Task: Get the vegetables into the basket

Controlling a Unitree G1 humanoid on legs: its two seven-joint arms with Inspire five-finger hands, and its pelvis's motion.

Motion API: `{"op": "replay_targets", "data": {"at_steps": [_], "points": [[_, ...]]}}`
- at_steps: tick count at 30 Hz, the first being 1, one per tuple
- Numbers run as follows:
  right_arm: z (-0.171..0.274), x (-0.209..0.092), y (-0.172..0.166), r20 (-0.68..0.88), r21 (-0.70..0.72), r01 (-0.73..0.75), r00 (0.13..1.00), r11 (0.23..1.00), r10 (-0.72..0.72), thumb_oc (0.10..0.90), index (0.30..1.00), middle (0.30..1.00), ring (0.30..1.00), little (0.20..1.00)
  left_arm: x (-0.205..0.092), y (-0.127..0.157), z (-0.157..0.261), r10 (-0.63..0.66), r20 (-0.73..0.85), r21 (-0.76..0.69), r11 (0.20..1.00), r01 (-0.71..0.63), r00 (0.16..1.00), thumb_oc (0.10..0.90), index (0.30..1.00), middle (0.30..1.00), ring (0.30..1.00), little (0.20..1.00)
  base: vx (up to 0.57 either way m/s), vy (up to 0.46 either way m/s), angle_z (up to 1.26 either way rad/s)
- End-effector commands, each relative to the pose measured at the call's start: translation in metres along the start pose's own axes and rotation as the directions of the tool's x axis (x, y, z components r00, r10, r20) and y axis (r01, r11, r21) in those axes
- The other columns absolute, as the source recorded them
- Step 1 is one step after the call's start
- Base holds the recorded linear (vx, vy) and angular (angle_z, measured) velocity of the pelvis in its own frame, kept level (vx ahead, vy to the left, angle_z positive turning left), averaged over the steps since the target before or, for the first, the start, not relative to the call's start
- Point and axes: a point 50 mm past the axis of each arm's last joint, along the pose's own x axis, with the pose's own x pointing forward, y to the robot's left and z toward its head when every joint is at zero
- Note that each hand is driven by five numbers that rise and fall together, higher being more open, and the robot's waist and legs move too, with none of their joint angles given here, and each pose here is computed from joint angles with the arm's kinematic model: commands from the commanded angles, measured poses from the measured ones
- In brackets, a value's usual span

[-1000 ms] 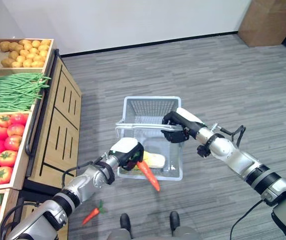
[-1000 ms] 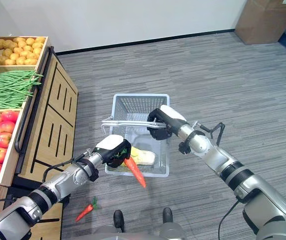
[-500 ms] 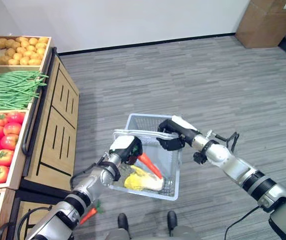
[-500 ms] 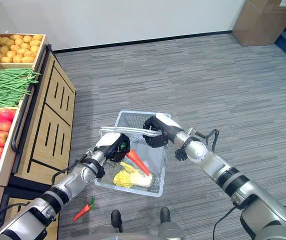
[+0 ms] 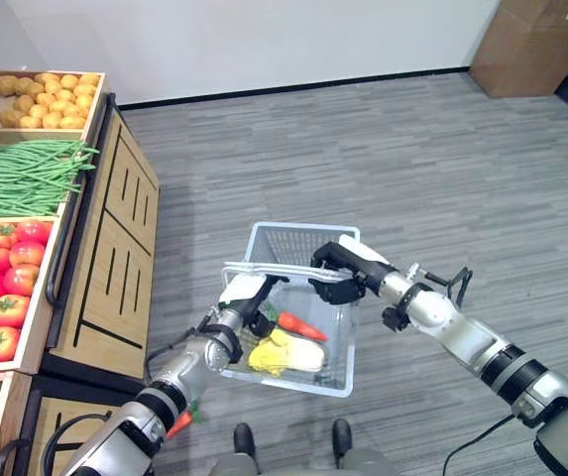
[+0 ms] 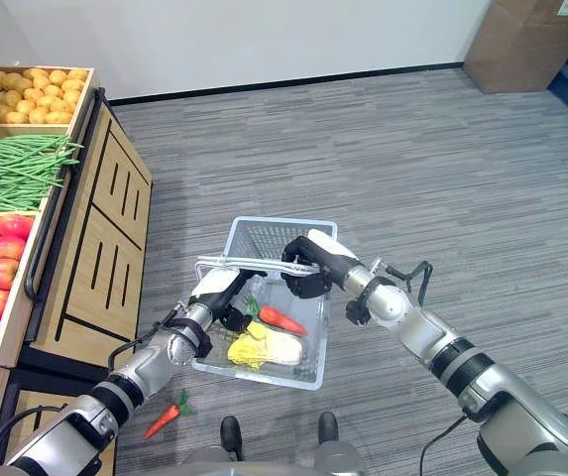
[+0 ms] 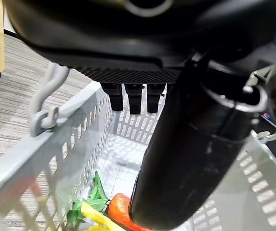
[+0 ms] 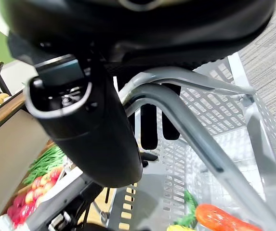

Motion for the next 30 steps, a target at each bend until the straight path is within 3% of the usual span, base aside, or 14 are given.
{"op": "replay_targets", "data": {"at_steps": [1, 6, 12, 17, 20, 21, 23, 24, 27, 30], "points": [[0.033, 0.010, -0.047, 0.157, 0.127, 0.301, 0.935, 0.945, -0.319, 0.400, 0.300, 0.300, 0.300, 0.300, 0.012, 0.032, 0.032, -0.003, 0.233, 0.053, 0.999, -0.009, 0.972, 0.900, 1.000, 1.000, 1.000, 1.000, -0.01, 0.019, 0.06], [0.005, 0.012, -0.043, 0.020, 0.137, 0.375, 0.924, 0.917, -0.381, 0.400, 0.300, 0.300, 0.300, 0.300, 0.001, 0.040, 0.065, -0.150, 0.439, 0.029, 0.988, 0.153, 0.886, 0.900, 1.000, 1.000, 1.000, 1.000, 0.00, 0.017, 0.04], [-0.036, 0.006, -0.039, -0.161, 0.012, 0.412, 0.900, 0.911, -0.405, 0.400, 0.300, 0.300, 0.300, 0.300, -0.009, 0.046, 0.081, -0.251, 0.533, 0.008, 0.956, 0.292, 0.808, 0.900, 1.000, 1.000, 1.000, 1.000, 0.00, 0.002, 0.01], [-0.091, -0.028, -0.025, -0.409, -0.029, 0.418, 0.824, 0.908, -0.393, 0.400, 0.300, 0.300, 0.300, 0.300, -0.024, 0.041, 0.068, -0.285, 0.529, -0.191, 0.878, 0.439, 0.800, 0.900, 1.000, 1.000, 1.000, 1.000, -0.01, 0.001, 0.02], [-0.118, -0.055, -0.013, -0.524, 0.003, 0.439, 0.766, 0.898, -0.373, 0.400, 0.300, 0.300, 0.300, 0.300, -0.034, 0.027, 0.038, -0.262, 0.431, -0.425, 0.785, 0.451, 0.863, 0.900, 1.000, 1.000, 1.000, 1.000, 0.00, 0.000, 0.00], [-0.135, -0.075, -0.003, -0.610, 0.036, 0.483, 0.704, 0.875, -0.363, 0.400, 0.300, 0.300, 0.300, 0.300, -0.043, 0.008, 0.012, -0.256, 0.326, -0.608, 0.680, 0.409, 0.910, 0.900, 1.000, 1.000, 1.000, 1.000, 0.00, 0.000, 0.00], [-0.150, -0.095, 0.008, -0.690, 0.076, 0.541, 0.635, 0.837, -0.348, 0.400, 0.300, 0.300, 0.300, 0.300, -0.051, -0.011, -0.014, -0.259, 0.201, -0.739, 0.593, 0.319, 0.945, 0.900, 1.000, 1.000, 1.000, 1.000, 0.01, -0.007, 0.02], [-0.168, -0.120, 0.025, -0.791, 0.125, 0.645, 0.523, 0.754, -0.317, 0.400, 0.300, 0.300, 0.300, 0.300, -0.065, -0.033, -0.041, -0.289, 0.055, -0.806, 0.552, 0.214, 0.956, 0.900, 1.000, 1.000, 1.000, 1.000, 0.01, -0.012, 0.06], [-0.180, -0.145, 0.045, -0.861, 0.148, 0.701, 0.438, 0.698, -0.257, 0.400, 0.300, 0.300, 0.300, 0.300, -0.085, -0.062, -0.073, -0.339, -0.152, -0.835, 0.547, 0.062, 0.929, 0.900, 1.000, 1.000, 1.000, 1.000, 0.00, -0.004, 0.02], [-0.187, -0.166, 0.060, -0.903, 0.139, 0.724, 0.372, 0.675, -0.213, 0.400, 0.300, 0.300, 0.300, 0.300, -0.111, -0.091, -0.100, -0.381, -0.378, -0.808, 0.581, -0.099, 0.844, 0.900, 1.000, 1.000, 1.000, 1.000, 0.00, -0.005, 0.01]]}}
